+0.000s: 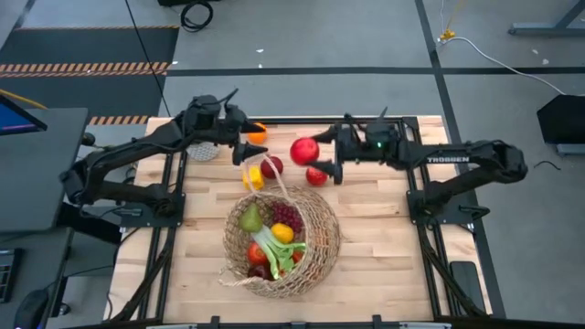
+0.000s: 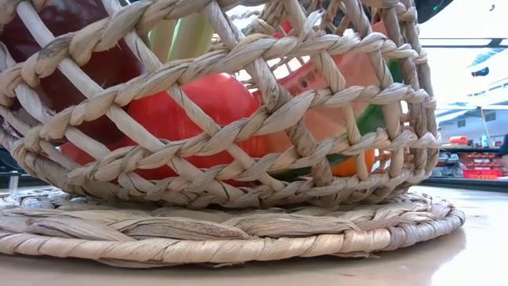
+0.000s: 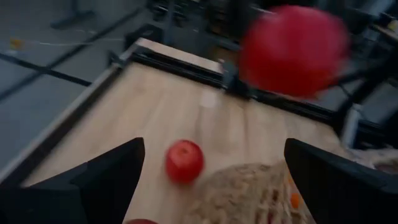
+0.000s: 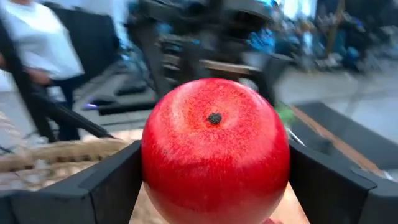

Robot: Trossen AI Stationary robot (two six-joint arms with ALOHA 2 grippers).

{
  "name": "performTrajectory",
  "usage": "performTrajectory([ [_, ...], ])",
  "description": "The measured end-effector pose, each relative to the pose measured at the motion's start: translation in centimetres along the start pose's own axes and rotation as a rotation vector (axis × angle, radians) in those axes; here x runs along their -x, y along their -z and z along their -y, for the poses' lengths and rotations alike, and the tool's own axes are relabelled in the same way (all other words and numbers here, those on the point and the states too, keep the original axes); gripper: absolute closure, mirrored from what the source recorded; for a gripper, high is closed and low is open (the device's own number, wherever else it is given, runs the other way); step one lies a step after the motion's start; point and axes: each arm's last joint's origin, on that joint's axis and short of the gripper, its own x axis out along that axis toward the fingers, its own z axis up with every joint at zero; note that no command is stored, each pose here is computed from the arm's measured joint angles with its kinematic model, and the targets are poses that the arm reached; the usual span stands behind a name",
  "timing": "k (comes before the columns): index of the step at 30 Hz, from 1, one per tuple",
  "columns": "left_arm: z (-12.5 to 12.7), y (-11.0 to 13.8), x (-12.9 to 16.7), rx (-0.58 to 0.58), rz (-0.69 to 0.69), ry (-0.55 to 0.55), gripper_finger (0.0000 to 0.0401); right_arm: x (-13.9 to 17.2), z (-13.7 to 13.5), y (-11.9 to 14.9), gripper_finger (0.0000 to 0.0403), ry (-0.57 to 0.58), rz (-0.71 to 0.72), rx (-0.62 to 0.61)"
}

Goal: Build produce basket
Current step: Put the apple into the basket

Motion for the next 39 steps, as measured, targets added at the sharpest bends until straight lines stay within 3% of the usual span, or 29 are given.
performTrajectory([
  [8,-1.7,-1.1,1.6,0.003,0.060,-0.251,0.0008,-0.5,-4.9,-0.4,0.0036,-0.091,0.090,0.025],
  [12,-3.5,-0.9,2.0,0.068,0.058,-0.335,0.0008,-1.0,-6.7,0.1,0.0036,-0.121,0.101,0.025],
  [19,-4.4,1.1,2.5,0.149,-0.126,-0.297,0.0008,-4.8,-9.4,0.5,0.0036,-0.221,0.100,0.028],
  [28,-3.5,2.4,1.9,0.046,-0.236,-0.246,0.0008,-10.0,-12.3,2.8,0.0022,-0.311,-0.023,0.113],
  [36,-3.8,6.5,0.5,0.000,-0.239,-0.220,0.0008,-10.8,-12.6,2.1,0.0019,-0.314,-0.010,0.022],
  [39,-4.0,6.8,0.6,0.001,-0.238,-0.225,0.0008,-10.8,-12.6,2.1,0.0018,-0.314,-0.012,-0.001],
])
